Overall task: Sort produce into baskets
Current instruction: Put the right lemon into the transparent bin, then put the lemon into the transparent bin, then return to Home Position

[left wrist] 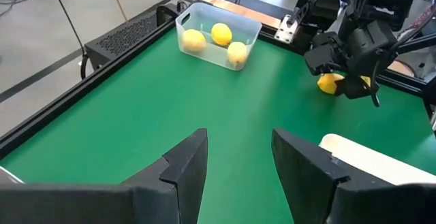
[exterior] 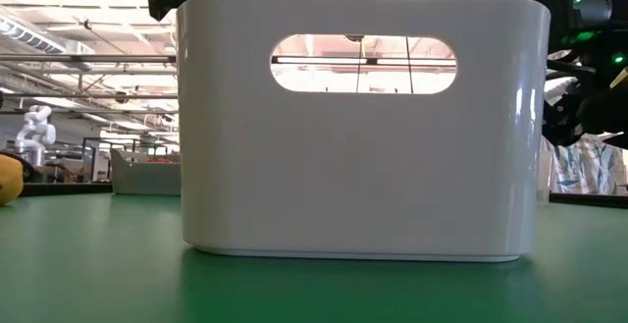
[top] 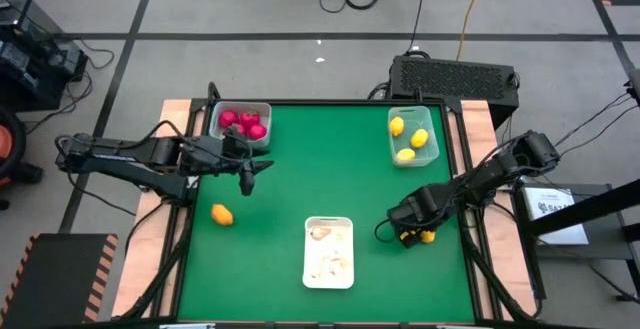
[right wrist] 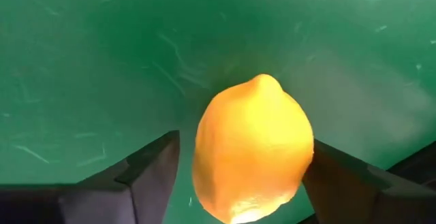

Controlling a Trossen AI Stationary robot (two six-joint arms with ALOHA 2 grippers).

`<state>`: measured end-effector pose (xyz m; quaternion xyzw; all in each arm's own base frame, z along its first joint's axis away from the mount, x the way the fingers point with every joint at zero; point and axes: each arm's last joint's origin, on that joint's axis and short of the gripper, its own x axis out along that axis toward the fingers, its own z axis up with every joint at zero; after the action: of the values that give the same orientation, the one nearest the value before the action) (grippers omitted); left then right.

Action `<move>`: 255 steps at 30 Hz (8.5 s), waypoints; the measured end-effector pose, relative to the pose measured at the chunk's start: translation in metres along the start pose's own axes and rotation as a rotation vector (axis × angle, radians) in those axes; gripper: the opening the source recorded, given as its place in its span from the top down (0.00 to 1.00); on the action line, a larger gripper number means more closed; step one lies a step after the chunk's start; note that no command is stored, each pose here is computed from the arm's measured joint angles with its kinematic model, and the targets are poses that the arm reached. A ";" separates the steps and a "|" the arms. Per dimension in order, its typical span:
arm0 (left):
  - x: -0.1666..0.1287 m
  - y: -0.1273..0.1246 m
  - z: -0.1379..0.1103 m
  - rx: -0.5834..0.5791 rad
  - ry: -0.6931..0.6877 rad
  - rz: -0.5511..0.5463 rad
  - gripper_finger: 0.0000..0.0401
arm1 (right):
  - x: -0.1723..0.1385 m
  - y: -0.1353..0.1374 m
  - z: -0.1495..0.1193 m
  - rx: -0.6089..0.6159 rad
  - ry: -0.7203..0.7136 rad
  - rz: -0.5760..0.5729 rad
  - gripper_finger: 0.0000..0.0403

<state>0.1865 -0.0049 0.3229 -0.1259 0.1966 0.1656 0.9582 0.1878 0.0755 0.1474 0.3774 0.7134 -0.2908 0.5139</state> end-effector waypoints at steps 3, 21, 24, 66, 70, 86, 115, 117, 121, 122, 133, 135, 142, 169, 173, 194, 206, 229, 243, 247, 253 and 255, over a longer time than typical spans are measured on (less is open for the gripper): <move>0.000 0.000 0.000 0.000 0.000 0.000 0.57 | 0.000 0.000 0.000 0.000 0.003 0.001 0.39; 0.000 0.000 0.000 0.002 -0.002 0.009 0.57 | -0.075 0.019 0.013 -0.086 -0.099 0.029 0.53; 0.000 0.000 0.000 0.007 -0.003 0.011 0.57 | -0.107 0.016 0.026 -0.092 -0.183 0.014 0.52; -0.004 0.012 -0.027 -0.129 0.263 0.143 0.57 | -0.175 -0.151 0.201 -0.017 -0.432 -0.138 0.43; -0.005 0.012 -0.027 -0.155 0.265 0.143 0.57 | -0.168 -0.151 0.208 -0.024 -0.400 -0.144 0.41; -0.014 0.011 -0.047 -0.240 0.537 0.075 0.57 | -0.169 -0.144 0.204 -0.041 -0.359 0.055 0.31; 0.011 -0.027 -0.146 0.642 1.115 -0.296 0.57 | -0.192 -0.012 0.119 -0.292 -0.596 0.284 0.31; 0.013 -0.029 -0.149 0.648 1.141 -0.318 0.56 | -0.191 -0.009 0.116 -0.306 -0.595 0.284 0.31; 0.014 -0.032 -0.145 0.655 1.139 -0.350 0.48 | -0.190 -0.006 0.114 -0.310 -0.619 0.250 0.31; 0.013 -0.033 -0.143 0.657 1.132 -0.355 0.45 | -0.190 -0.006 0.113 -0.307 -0.628 0.237 0.31; 0.019 -0.035 -0.146 0.686 1.144 -0.321 0.15 | -0.190 -0.005 0.114 -0.304 -0.650 0.228 0.31; 0.025 -0.037 -0.152 0.696 1.185 -0.302 0.14 | -0.191 -0.004 0.114 -0.304 -0.656 0.233 0.31; 0.045 -0.039 -0.177 0.743 1.342 -0.201 0.13 | -0.191 -0.004 0.114 -0.305 -0.658 0.235 0.31; 0.061 -0.052 -0.164 0.870 1.344 -0.091 0.44 | -0.191 -0.005 0.111 -0.288 -0.639 0.234 0.31; 0.076 -0.061 -0.133 0.949 1.174 -0.050 0.43 | -0.193 -0.011 0.096 -0.284 -0.650 0.154 0.31; 0.203 -0.002 0.038 -0.072 0.026 -0.274 0.43 | -0.202 -0.087 0.001 -0.098 -0.914 0.136 0.31; 0.343 0.002 0.042 -0.152 -0.102 -0.241 0.42 | -0.189 -0.106 -0.011 -0.061 -0.957 0.223 0.31; 0.442 0.012 0.033 -0.060 -0.231 -0.119 0.40 | -0.192 -0.115 -0.020 -0.071 -0.966 0.287 0.31; 0.434 0.008 0.041 -0.010 -0.192 -0.100 0.18 | -0.191 -0.116 -0.020 -0.111 -0.960 0.284 0.31; 0.412 0.004 0.062 0.002 -0.106 -0.085 0.18 | -0.192 -0.118 -0.023 -0.121 -0.965 0.297 0.31; 0.360 0.002 0.087 0.037 0.169 -0.037 0.18 | -0.194 -0.126 -0.030 -0.128 -0.995 0.326 0.31; 0.336 0.001 0.098 0.077 0.251 -0.028 0.18 | -0.194 -0.129 -0.032 -0.129 -1.002 0.339 0.31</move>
<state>0.5105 0.1163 0.2691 -0.1113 0.3193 0.1275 0.9324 0.0999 -0.0157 0.3454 0.2698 0.3261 -0.3040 0.8535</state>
